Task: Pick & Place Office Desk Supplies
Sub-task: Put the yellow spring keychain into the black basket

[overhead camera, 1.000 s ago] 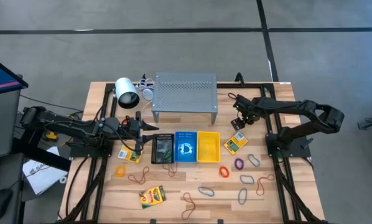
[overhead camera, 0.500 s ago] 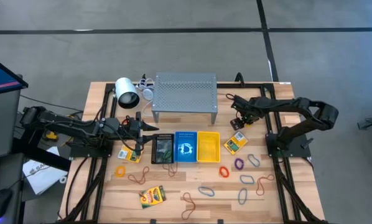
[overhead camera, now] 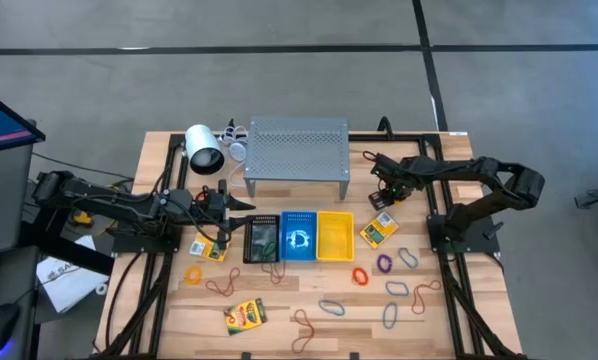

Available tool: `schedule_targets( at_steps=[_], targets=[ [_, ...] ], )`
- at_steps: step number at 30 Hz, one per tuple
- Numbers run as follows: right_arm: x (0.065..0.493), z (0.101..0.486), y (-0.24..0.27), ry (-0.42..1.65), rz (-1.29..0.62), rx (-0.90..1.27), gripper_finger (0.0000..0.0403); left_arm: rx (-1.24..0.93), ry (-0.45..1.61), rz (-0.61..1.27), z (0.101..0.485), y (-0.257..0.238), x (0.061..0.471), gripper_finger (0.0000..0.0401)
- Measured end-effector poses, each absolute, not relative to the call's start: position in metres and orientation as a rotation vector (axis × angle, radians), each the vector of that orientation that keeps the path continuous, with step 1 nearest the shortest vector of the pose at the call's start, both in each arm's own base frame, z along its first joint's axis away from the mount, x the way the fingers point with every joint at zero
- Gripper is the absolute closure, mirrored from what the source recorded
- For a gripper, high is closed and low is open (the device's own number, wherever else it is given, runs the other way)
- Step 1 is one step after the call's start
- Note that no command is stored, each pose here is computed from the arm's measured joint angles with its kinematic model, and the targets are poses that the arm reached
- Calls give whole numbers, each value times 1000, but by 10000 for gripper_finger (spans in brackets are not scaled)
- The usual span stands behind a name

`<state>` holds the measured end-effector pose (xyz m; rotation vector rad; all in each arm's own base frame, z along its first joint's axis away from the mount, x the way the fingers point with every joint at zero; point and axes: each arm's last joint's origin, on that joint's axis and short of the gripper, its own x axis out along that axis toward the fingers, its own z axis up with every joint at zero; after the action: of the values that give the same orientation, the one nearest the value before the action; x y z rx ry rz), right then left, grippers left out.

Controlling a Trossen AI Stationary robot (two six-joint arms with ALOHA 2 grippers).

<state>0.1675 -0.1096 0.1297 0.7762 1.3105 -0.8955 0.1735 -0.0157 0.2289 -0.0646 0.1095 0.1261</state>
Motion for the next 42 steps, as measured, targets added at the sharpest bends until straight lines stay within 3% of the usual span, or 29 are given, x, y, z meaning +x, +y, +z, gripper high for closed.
schedule_targets(
  at_steps=[7,18,33,42],
  targets=[
    [169,130,-107,1324,-870,750,393,-65,109,126,229,-16,173,265],
    [182,138,-93,1363,-768,723,397,-65,109,126,229,-16,173,265],
    [220,177,-66,1322,-628,609,401,-65,109,127,229,-16,173,265],
    [253,216,-29,1215,-444,504,402,-65,109,126,229,-16,174,265]
  ],
)
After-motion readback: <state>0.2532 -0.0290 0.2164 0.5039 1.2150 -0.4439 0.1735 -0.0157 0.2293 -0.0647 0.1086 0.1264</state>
